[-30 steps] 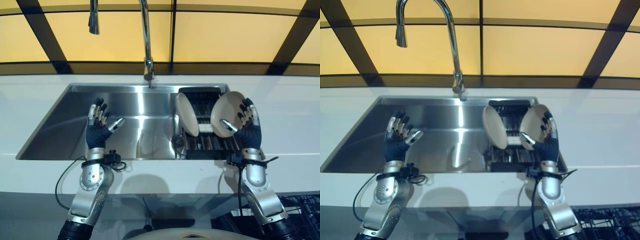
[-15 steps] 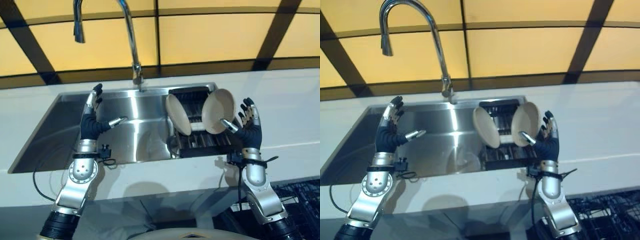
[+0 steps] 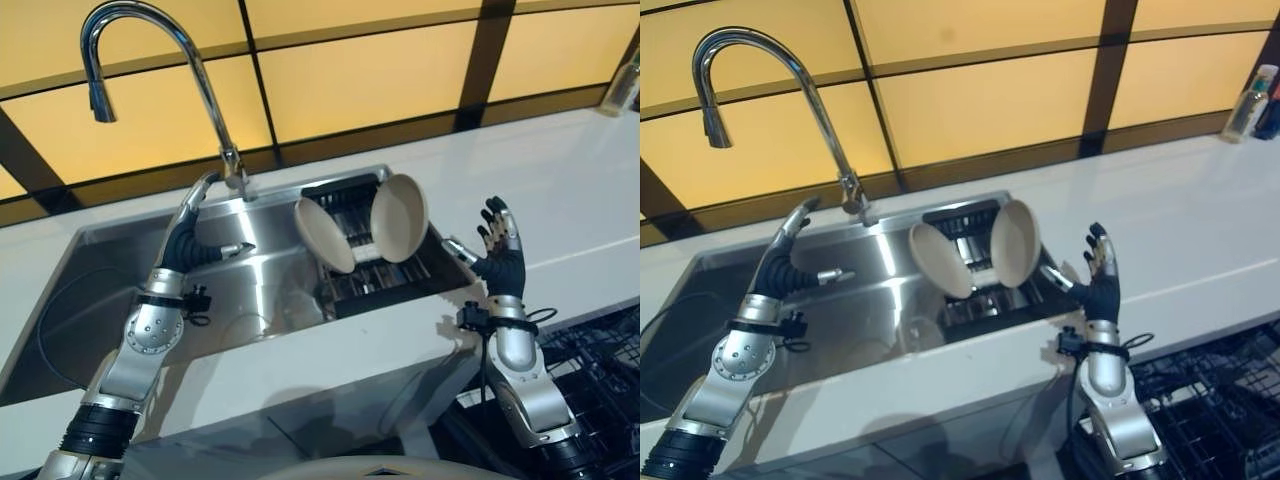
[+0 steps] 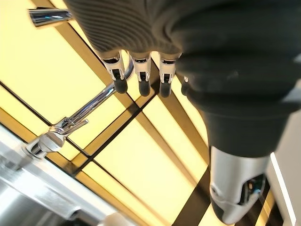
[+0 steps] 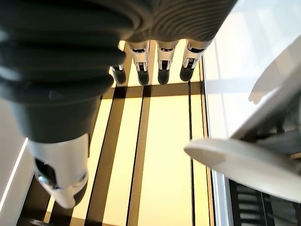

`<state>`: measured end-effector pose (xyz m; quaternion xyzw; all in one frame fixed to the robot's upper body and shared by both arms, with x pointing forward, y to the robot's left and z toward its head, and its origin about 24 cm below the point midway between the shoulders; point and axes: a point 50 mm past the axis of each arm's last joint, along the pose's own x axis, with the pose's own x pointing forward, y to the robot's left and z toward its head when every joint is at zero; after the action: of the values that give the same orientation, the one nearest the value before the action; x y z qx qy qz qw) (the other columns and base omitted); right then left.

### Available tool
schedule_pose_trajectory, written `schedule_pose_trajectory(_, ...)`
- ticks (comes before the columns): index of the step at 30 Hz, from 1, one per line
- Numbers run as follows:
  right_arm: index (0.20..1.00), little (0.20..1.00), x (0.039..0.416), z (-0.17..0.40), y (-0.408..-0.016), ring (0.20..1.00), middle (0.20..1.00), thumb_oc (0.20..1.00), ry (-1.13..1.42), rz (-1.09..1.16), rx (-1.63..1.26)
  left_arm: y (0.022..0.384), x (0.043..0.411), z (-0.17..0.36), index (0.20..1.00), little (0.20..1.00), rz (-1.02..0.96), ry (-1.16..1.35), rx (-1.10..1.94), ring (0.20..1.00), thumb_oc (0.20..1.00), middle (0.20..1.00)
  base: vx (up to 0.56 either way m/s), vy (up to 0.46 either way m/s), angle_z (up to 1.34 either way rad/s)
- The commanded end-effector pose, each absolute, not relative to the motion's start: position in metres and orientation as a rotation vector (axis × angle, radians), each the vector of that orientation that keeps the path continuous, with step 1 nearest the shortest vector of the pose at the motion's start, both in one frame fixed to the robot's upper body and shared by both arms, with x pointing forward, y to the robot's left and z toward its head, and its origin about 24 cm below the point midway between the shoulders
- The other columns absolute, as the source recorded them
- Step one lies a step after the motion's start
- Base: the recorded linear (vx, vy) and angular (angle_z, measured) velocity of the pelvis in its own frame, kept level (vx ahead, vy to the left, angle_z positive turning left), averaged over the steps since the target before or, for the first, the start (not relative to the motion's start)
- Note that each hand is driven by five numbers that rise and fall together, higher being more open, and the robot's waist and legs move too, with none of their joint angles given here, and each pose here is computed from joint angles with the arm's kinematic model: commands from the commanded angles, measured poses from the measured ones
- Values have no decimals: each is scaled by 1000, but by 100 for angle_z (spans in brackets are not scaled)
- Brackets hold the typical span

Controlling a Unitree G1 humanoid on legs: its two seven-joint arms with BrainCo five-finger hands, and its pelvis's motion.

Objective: Pick up plates and place into dishwasher.

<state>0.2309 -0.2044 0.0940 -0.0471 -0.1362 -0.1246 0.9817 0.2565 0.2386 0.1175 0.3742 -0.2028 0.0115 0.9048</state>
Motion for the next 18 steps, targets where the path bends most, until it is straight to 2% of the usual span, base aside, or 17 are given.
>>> schedule_pose_trajectory(1,1000,1000,237,118,-210,1000,1000,1000,-376,-225,-90,245,278,148,1000,1000,58,-552,924,1000,1000,1000,91,38,-8)
schedule_pose_trajectory(8,1000,1000,233,115,-216,1000,1000,1000,-351,-196,-119,264,285,144,1000,1000,55,-491,1083,1000,1000,1000,117,49,-9)
schedule_pose_trajectory(18,1000,1000,230,119,-228,1000,1000,1000,-339,-155,-168,273,293,147,1000,1000,20,-496,1372,1000,1000,1000,80,70,-10)
